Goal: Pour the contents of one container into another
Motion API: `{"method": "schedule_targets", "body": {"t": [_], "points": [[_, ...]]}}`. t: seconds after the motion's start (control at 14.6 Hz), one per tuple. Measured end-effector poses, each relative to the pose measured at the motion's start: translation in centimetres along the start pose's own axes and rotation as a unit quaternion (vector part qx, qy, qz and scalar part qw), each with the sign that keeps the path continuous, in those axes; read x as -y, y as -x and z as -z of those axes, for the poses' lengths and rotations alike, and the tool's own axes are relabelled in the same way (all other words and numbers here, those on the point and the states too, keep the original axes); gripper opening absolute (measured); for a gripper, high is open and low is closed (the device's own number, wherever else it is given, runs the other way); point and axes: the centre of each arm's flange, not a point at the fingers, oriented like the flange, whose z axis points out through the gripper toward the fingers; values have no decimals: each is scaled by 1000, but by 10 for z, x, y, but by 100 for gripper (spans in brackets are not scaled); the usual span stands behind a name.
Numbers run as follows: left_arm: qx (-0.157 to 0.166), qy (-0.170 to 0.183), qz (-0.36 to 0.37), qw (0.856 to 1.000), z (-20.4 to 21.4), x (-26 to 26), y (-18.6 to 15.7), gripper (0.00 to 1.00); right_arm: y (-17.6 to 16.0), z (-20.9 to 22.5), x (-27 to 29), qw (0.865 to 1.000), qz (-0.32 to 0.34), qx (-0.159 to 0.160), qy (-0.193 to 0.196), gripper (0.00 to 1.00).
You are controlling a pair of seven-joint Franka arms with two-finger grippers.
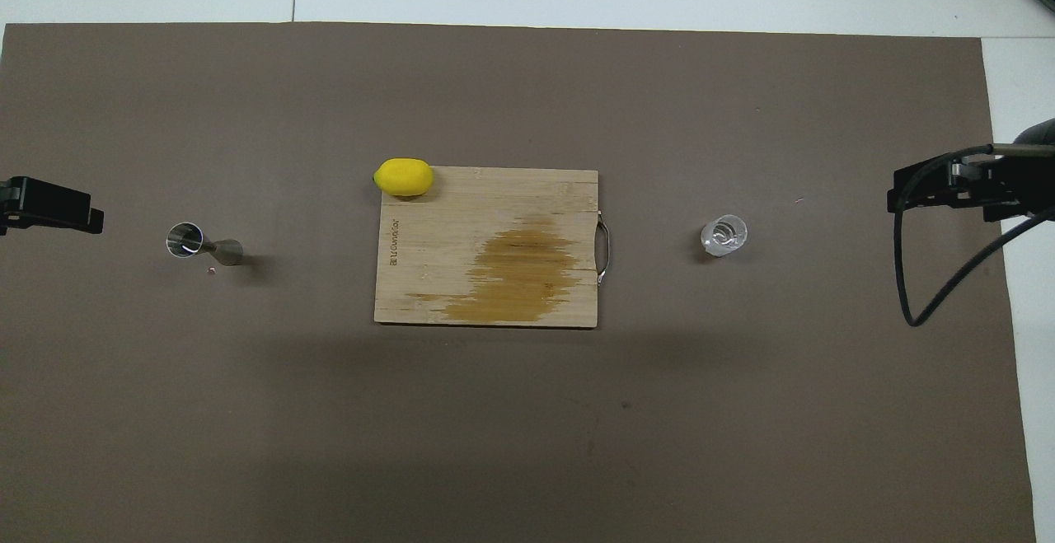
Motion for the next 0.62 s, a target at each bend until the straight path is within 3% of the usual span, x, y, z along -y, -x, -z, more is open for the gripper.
{"method": "schedule_targets", "body": {"t": [0.62], "points": [[14, -13, -9, 1000, 2, -8, 5, 100, 4, 4, -7, 1000, -6, 6, 0, 100]]}}
